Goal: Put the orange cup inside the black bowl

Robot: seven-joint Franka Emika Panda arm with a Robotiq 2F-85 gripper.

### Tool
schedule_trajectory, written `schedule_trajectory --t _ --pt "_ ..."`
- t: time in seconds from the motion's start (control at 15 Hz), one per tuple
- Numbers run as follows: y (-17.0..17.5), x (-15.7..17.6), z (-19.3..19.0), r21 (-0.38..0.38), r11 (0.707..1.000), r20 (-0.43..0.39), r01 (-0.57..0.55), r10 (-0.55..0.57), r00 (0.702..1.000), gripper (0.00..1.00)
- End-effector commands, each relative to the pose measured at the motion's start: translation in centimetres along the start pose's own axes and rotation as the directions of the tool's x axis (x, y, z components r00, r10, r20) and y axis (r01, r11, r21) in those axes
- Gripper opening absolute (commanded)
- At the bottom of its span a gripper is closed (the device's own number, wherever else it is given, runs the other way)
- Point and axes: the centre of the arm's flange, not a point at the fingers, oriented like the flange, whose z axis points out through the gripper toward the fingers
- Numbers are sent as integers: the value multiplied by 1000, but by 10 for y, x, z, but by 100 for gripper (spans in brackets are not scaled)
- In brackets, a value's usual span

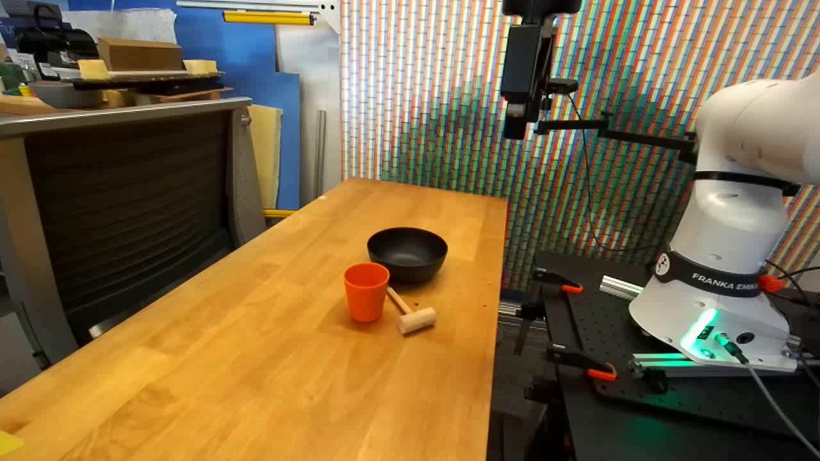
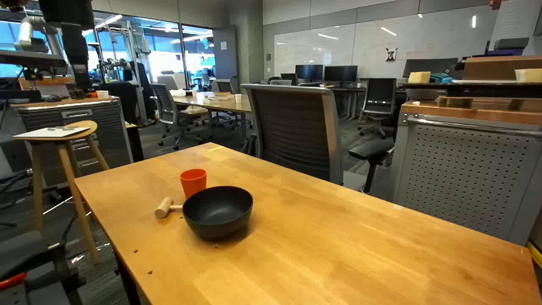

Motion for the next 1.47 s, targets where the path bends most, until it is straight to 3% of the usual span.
schedule_trajectory --t 0.0,0.2,0.33,0.8,1.07,1.4 --pt "0 0 -2 2 1000 -4 0 0 1000 100" --pt "-1 1 -7 7 1000 -14 1 -1 1000 100" --pt "-6 25 14 -4 997 -46 -73 73 996 100" --pt "-33 123 97 111 972 -129 -207 221 967 100" --pt "-24 165 149 73 961 -123 -268 275 953 100" --pt "-8 201 191 38 943 -58 -331 333 941 100"
